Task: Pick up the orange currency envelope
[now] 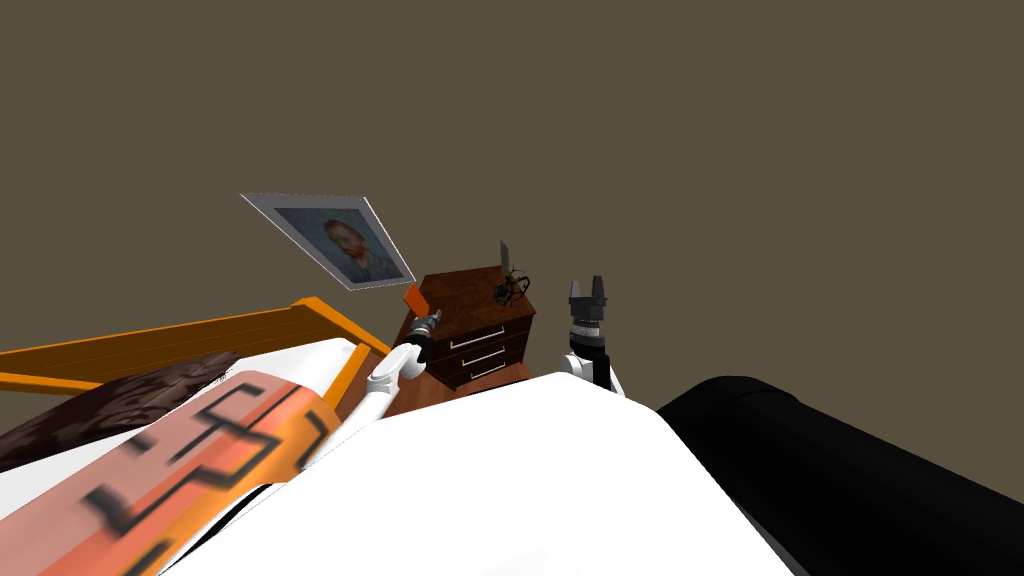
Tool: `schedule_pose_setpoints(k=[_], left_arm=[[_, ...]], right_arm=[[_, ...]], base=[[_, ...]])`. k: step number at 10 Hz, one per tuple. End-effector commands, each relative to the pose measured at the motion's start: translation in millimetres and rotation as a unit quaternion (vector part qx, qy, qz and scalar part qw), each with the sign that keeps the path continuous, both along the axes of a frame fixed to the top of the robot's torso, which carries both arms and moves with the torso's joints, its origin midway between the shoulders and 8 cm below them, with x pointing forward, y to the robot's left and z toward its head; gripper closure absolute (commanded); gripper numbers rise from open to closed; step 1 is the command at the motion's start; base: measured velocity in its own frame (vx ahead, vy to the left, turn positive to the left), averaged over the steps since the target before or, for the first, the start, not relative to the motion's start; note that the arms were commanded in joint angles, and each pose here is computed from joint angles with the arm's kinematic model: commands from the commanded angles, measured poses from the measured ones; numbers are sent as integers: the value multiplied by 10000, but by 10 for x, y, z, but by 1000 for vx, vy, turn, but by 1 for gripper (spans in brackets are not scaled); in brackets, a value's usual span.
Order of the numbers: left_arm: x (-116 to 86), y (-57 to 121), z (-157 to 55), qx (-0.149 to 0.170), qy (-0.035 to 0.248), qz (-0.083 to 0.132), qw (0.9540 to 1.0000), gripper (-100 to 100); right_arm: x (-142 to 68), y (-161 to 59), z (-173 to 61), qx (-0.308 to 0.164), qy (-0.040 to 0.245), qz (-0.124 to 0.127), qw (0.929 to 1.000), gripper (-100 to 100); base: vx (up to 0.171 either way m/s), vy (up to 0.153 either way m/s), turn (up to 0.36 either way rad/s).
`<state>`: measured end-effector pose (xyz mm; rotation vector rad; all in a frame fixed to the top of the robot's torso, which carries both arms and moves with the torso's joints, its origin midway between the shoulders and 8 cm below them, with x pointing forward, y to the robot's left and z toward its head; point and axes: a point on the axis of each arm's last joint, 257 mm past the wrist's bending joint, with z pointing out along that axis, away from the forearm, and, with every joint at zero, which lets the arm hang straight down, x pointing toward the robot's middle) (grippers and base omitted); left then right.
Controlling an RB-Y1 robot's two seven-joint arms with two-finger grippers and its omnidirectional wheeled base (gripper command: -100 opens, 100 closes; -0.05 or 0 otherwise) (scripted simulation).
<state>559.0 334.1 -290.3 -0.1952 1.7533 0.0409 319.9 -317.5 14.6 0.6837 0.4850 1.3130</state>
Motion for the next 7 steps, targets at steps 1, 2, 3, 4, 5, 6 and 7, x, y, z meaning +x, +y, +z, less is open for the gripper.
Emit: schedule_pose_setpoints(k=[1, 2, 3, 4, 5, 6, 7], left_arm=[[23, 20, 4, -116, -24, 54, 9999, -100], [23, 20, 4, -257, -45, 81, 9996, -100], [23, 20, 4, -298, -51, 89, 9995, -100], [125, 128, 51, 87, -57, 158, 9998, -100], [148, 140, 59, 87, -79, 171, 9998, -100], [148, 140, 59, -52, -101, 197, 9997, -100], [148, 140, 59, -192, -123, 223, 9995, -100]], right_arm=[[0, 0, 0, 0, 0, 0, 10000, 0], [0, 0, 0, 0, 0, 0, 10000, 0], [0, 0, 0, 0, 1, 0, 10000, 0], [0, 0, 0, 0, 1, 0, 10000, 0], [0, 0, 0, 0, 0, 0, 10000, 0], [0, 0, 0, 0, 0, 0, 10000, 0], [0, 0, 0, 0, 0, 0, 10000, 0]], base=[[-43, 13, -3], [-17, 9, 8], [0, 0, 0], [-48, 11, -111], [-64, 11, -60], [-34, 5, 14], [-10, 1, 8]])
